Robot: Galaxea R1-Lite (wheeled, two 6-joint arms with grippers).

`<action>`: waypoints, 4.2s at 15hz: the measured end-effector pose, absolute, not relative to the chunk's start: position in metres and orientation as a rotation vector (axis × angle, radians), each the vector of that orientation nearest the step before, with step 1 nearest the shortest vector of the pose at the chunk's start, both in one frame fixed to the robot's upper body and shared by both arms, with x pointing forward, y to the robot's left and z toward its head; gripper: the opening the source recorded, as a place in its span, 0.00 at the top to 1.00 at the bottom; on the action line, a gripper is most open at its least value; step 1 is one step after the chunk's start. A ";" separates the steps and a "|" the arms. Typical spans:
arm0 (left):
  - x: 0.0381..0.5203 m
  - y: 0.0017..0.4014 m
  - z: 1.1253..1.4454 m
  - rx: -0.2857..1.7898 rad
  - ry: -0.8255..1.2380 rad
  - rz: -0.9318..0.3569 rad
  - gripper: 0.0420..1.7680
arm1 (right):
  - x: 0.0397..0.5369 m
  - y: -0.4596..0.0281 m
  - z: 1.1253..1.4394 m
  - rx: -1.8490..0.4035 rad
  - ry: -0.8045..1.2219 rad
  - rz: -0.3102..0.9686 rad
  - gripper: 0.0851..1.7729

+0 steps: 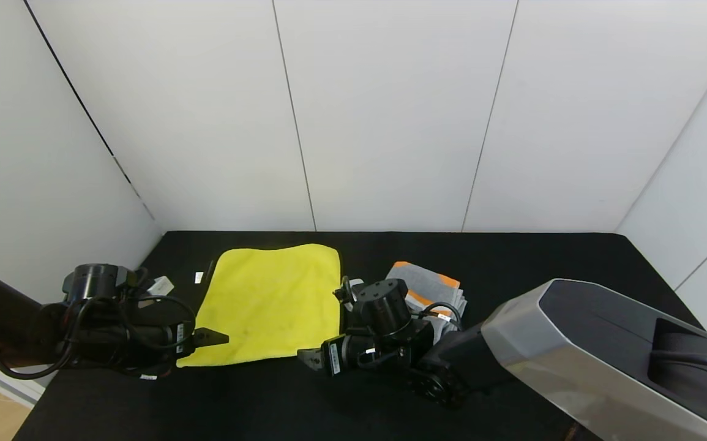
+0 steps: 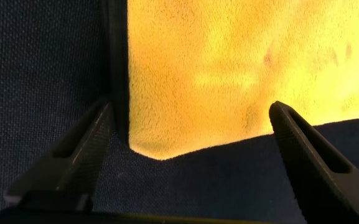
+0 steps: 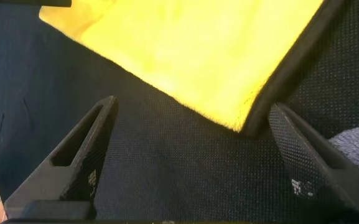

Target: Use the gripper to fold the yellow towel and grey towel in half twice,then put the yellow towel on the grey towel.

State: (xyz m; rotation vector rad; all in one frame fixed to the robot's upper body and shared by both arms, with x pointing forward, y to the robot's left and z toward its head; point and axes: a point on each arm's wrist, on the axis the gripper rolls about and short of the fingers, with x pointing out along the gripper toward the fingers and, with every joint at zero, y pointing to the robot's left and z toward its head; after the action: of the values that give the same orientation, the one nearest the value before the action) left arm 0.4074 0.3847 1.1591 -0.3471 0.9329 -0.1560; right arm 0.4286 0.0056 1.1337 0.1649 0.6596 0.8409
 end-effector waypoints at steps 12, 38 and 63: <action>0.410 0.385 1.154 -0.346 0.931 -0.159 0.03 | 0.429 0.007 1.133 0.181 0.625 0.851 0.98; 0.410 0.384 1.143 -0.360 0.911 -0.167 0.94 | 0.428 0.004 1.131 0.176 0.634 0.848 0.98; 0.286 0.355 1.198 -0.336 0.825 -0.195 0.95 | 0.304 -0.053 1.168 0.182 0.575 0.948 0.98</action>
State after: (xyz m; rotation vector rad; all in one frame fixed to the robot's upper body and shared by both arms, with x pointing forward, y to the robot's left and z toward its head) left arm 0.2859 0.3550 1.1978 -0.3365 0.8245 -0.1953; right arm 0.3036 -0.0530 1.1677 0.1818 0.5749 0.9484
